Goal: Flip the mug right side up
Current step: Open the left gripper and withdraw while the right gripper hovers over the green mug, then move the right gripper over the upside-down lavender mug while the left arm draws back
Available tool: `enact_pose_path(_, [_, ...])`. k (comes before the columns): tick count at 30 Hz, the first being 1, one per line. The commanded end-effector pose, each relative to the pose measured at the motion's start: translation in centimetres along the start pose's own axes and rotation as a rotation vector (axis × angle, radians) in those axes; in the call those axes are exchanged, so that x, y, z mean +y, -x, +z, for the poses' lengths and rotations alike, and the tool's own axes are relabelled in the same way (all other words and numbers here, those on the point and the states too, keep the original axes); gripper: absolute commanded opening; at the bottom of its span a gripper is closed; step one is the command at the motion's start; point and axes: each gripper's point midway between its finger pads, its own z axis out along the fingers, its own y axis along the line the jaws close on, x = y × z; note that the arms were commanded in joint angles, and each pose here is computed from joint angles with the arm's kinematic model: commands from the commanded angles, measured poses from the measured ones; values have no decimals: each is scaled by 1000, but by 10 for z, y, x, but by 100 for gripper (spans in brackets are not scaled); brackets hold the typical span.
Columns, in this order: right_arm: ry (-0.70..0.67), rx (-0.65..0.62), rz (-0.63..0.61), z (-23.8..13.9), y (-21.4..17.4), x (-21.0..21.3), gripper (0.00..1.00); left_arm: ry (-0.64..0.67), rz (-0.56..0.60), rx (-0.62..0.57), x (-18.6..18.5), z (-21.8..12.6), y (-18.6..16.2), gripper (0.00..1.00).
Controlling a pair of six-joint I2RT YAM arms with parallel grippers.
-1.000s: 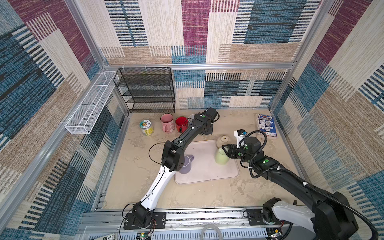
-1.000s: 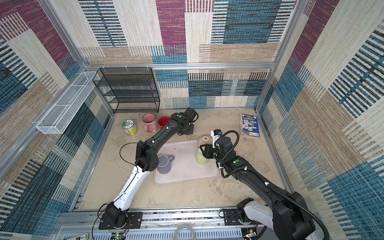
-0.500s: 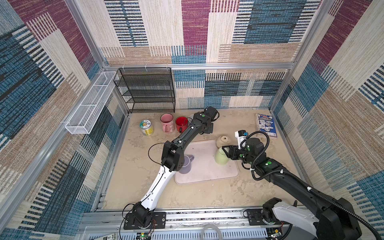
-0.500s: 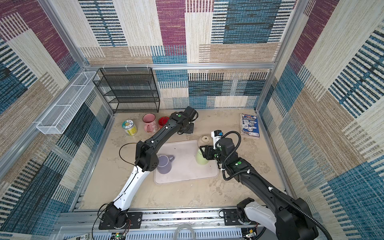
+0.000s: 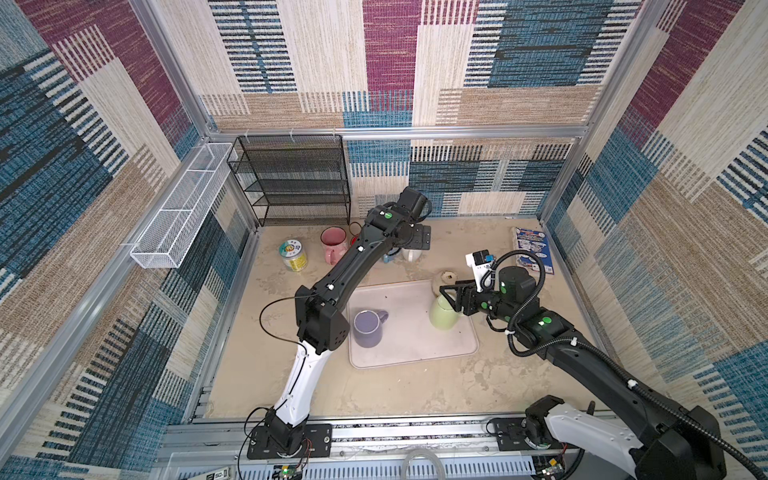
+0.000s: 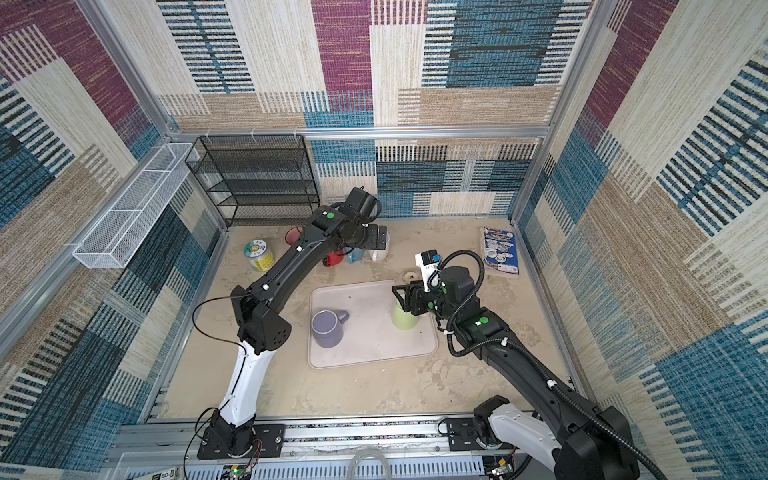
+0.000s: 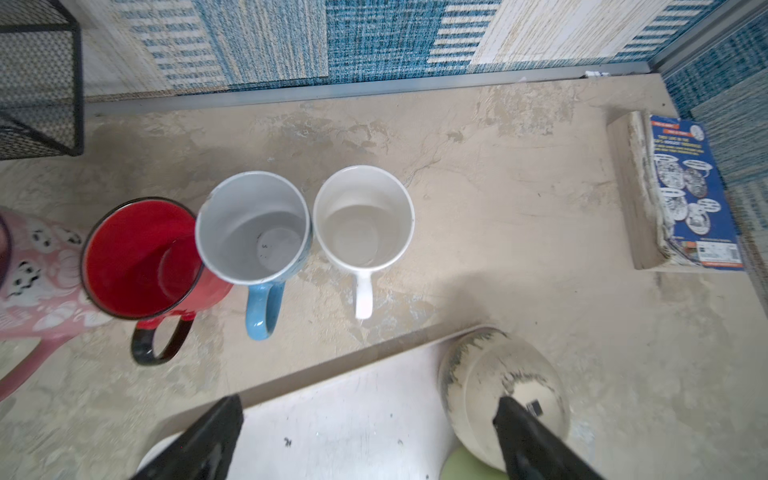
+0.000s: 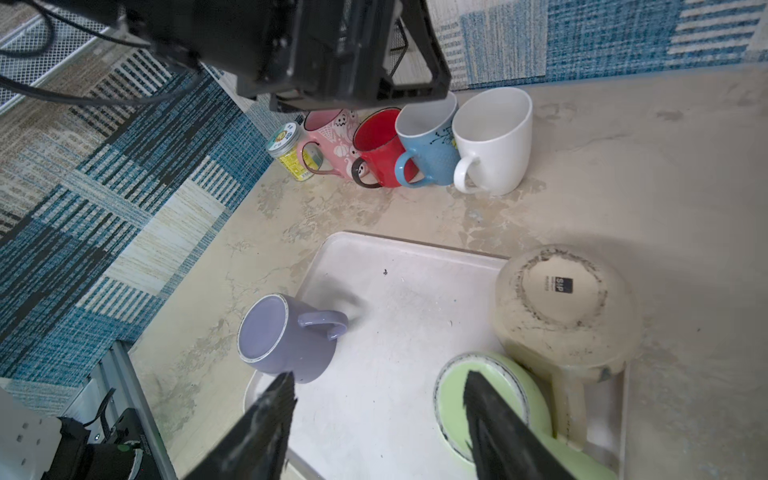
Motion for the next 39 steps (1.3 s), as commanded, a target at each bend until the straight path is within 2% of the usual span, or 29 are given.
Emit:
enact_pose_path(1, [52,76,-53,11,-13,7,67,-20,28,-11,3,-29,-1,99])
enact_pose_path(4, [72,141,-82,29,-24,14,67,-8,31,-12,14,-53,-10,99])
enact_pose_path(8, [92,197,-182,51,-34,32,68,3,32,-38,31,-87,-23,99])
enact_pose_path(13, [329,163,-362,59,-36,72,68,-35,15,-127,49,-128,-44,99])
enact_pose_path(19, [335,216,-567,87,-50,63,69,-81,26,-204,73,-178,-78,99])
enact_pose_path(21, [416,251,-655,94,-65,68,67,-92,34,-199,79,-186,-91,99])
enact_pose_path(22, [439,260,-710,99,-71,69,63,-92,39,-190,82,-189,-99,99])
enact_pose_path(25, [436,293,-795,119,-75,61,62,-90,45,-177,93,-196,-119,99])
enact_pose_path(34, [460,450,-954,174,-99,35,63,-118,57,-218,118,-220,-168,99])
enact_pose_path(39, [488,445,-1035,182,-107,32,63,-76,54,-212,134,-219,-188,99])
